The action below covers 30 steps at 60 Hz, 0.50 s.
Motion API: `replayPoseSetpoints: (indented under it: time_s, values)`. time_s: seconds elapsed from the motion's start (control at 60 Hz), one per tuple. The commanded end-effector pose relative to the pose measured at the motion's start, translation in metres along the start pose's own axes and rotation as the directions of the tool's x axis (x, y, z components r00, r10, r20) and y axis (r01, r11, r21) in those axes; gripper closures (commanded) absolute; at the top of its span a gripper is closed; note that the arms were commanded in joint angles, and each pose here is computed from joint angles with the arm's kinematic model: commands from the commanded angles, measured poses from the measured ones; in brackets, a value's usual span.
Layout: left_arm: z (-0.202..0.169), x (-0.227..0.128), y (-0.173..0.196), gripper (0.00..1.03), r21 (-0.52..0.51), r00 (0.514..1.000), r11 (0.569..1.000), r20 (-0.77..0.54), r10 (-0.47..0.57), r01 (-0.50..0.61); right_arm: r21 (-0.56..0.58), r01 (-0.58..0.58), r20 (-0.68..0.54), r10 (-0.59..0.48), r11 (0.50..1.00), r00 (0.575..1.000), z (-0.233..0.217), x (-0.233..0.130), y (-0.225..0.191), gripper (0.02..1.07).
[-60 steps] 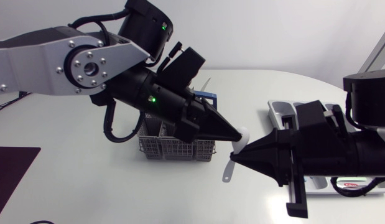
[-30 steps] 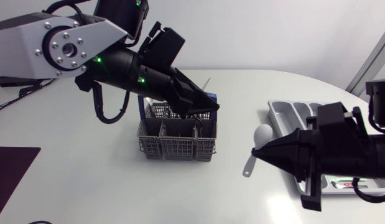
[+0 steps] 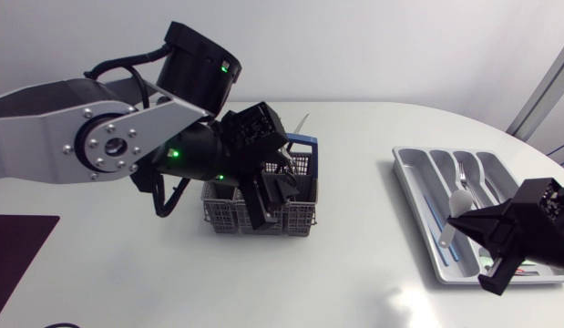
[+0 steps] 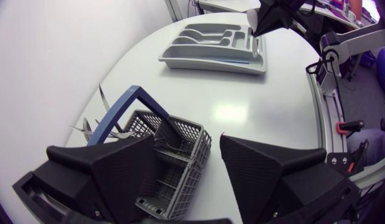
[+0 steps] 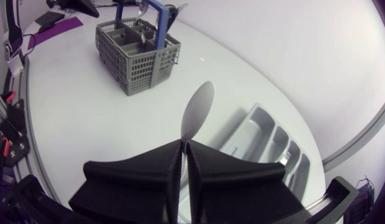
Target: Sort the cutlery from the basket into the organizer compartments.
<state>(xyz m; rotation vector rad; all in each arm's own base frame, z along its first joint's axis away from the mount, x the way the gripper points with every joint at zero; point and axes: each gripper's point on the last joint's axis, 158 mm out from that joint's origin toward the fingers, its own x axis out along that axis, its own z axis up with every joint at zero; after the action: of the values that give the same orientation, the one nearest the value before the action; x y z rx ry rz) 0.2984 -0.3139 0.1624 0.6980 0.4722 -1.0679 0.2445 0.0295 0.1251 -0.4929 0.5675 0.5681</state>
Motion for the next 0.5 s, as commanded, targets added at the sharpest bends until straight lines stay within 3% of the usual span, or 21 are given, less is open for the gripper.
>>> replayPoseSetpoints:
  time_s: [0.0,0.2,0.483]
  values:
    - [-0.012,0.011,-0.006,0.30,0.050,0.999,0.999,-0.035,-0.008,0.010,-0.037,0.028,-0.050,-0.030,0.999,0.998,-0.023,-0.002,-0.006,1.01]
    - [-0.022,0.015,0.002,0.30,0.112,0.997,0.993,-0.078,0.030,-0.021,-0.109,0.144,-0.147,-0.159,0.984,0.976,-0.066,-0.018,-0.044,1.01]
    - [-0.037,0.025,0.010,0.30,0.198,0.988,0.979,-0.141,0.069,-0.040,-0.186,0.208,-0.259,-0.253,0.960,0.932,-0.120,-0.033,-0.075,1.01]
